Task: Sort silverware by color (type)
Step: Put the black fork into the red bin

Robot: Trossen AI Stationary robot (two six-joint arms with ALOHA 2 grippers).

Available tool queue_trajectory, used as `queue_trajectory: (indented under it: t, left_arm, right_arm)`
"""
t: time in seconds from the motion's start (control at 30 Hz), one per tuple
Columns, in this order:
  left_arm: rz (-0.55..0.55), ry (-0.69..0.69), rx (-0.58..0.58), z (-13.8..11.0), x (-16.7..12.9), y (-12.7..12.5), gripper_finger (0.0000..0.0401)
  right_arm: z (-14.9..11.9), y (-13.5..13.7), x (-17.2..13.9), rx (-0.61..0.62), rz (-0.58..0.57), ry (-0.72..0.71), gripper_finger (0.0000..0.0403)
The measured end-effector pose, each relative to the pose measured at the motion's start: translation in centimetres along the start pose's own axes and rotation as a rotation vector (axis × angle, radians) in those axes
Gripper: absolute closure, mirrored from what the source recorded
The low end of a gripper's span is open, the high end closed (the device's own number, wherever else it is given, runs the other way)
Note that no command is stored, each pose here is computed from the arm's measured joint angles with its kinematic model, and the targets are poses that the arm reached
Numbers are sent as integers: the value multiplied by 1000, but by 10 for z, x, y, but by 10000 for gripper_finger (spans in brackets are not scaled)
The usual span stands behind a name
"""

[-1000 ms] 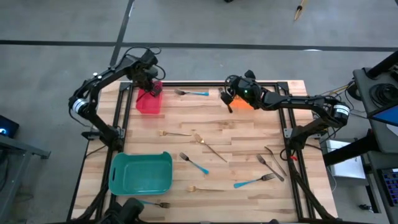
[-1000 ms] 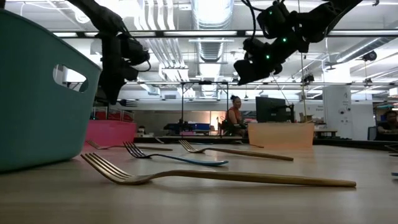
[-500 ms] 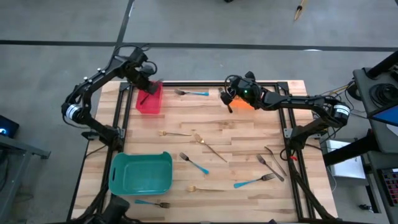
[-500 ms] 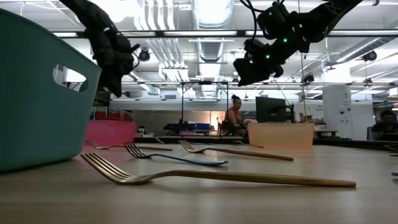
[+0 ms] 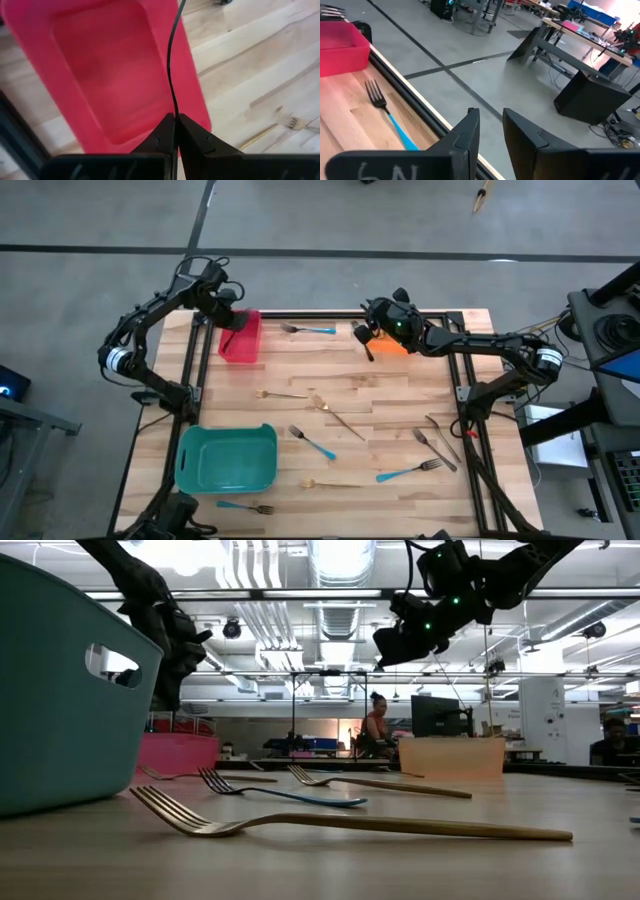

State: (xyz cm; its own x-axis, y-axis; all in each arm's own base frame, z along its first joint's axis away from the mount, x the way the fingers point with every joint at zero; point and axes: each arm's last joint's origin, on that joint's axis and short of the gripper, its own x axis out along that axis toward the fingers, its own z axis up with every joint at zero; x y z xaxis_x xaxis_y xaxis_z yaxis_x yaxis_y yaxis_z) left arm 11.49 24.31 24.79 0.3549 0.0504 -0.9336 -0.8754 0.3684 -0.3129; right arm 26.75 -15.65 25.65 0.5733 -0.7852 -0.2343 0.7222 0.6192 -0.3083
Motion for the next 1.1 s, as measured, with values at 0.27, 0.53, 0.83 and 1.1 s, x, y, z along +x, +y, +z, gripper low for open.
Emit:
queue_trajectory:
  t: [0.27,0.53,0.83,1.1]
  left_arm:
    - [83,-13,-39,1,1,3,401]
    - [94,25,-66,6,16,6,401]
    - [94,24,-47,12,25,9,401]
    - [95,50,-21,13,31,10,401]
  right_arm:
    - [-3,1,0,-25,7,30,333]
    - [-4,1,0,-30,8,40,334]
    - [-5,1,0,-32,9,47,334]
    - [-5,1,0,-21,8,47,334]
